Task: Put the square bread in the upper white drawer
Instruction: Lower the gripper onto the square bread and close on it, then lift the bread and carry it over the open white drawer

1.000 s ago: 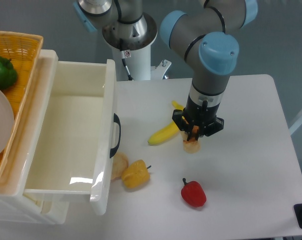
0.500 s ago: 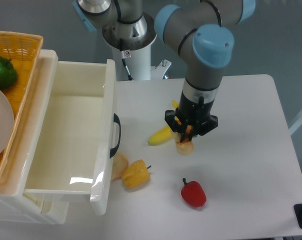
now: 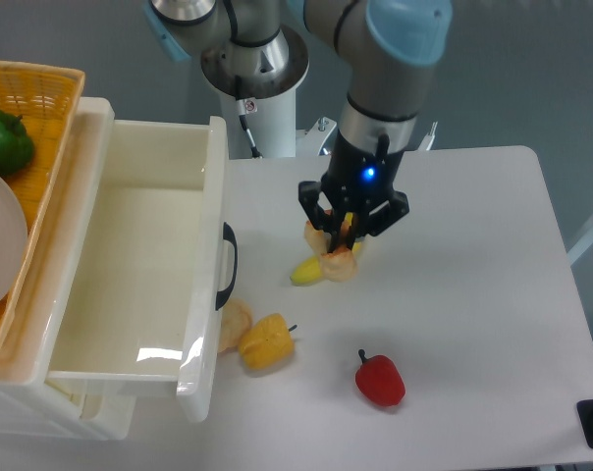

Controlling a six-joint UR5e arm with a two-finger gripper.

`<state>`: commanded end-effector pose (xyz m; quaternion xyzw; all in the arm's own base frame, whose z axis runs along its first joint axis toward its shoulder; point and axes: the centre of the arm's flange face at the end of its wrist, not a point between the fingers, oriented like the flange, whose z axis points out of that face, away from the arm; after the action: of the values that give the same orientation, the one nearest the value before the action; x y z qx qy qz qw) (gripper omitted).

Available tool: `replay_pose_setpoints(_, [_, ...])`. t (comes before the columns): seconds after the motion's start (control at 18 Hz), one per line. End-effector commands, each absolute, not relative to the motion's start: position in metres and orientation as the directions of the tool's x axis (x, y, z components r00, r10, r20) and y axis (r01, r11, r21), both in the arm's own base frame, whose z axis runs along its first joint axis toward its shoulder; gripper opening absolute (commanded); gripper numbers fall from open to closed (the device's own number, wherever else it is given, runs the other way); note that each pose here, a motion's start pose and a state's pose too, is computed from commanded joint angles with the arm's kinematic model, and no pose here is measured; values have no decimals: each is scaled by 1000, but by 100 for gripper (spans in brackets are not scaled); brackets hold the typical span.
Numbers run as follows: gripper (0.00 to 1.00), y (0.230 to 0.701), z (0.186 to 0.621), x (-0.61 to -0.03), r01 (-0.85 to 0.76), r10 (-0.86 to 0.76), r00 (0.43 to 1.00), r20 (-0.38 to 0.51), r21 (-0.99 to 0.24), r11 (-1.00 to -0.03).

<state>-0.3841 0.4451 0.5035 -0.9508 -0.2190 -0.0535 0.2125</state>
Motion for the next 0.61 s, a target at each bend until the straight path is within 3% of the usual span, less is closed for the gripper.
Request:
replay_pose_setpoints(0.22, [26, 446, 515, -378, 510, 435, 860, 268, -405, -759])
replay_pose_setpoints(0.61, [26, 462, 535, -341, 528, 437, 848, 299, -416, -741])
